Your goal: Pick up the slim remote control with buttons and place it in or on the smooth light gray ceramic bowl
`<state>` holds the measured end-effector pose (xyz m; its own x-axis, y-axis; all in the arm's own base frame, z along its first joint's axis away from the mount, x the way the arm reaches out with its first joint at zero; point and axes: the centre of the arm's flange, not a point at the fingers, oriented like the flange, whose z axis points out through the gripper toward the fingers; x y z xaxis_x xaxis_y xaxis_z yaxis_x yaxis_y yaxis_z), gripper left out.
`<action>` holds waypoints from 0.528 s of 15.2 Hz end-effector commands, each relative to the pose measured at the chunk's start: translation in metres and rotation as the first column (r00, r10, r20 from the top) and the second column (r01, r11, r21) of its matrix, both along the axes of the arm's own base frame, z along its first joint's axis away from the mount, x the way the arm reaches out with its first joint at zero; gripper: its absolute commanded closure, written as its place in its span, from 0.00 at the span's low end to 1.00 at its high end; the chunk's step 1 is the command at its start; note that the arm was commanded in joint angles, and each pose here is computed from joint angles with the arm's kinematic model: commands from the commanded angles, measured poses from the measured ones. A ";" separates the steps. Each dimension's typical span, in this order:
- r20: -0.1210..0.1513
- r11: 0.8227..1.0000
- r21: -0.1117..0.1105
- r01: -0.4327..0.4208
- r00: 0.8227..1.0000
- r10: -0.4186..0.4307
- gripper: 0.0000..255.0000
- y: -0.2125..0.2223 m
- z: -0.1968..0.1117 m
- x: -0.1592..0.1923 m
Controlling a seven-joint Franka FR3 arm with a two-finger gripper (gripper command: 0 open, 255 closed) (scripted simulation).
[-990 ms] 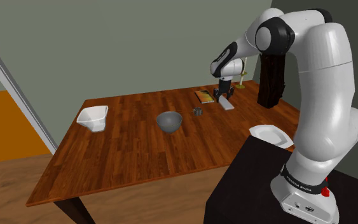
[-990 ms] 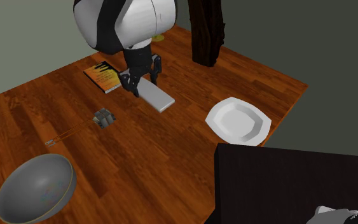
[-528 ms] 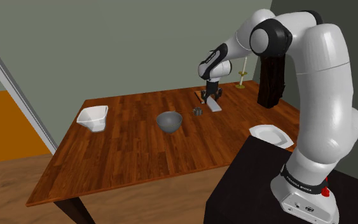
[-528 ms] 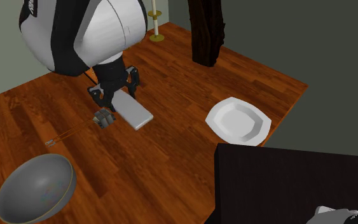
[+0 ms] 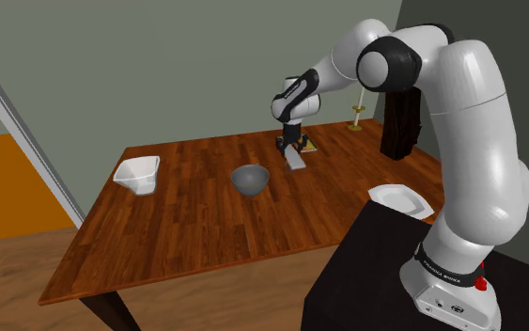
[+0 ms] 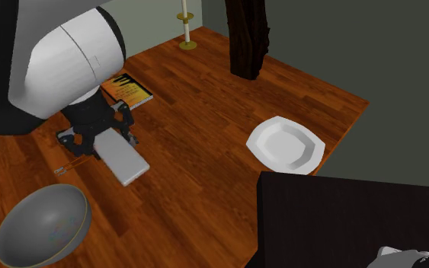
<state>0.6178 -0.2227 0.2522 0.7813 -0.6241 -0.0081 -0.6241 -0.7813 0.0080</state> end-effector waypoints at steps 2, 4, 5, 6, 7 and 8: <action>0.000 1.000 0.000 0.001 1.000 -0.001 1.00 0.032 0.003 0.025; 0.000 1.000 0.000 0.001 1.000 -0.001 1.00 0.053 0.003 0.041; 0.000 1.000 0.000 0.001 1.000 -0.001 1.00 0.064 0.003 0.049; 0.000 1.000 0.000 0.001 1.000 -0.001 1.00 0.074 0.004 0.057; 0.000 1.000 0.000 0.001 1.000 -0.001 1.00 0.085 0.004 0.065; 0.000 1.000 0.000 0.001 1.000 -0.001 1.00 0.095 0.004 0.073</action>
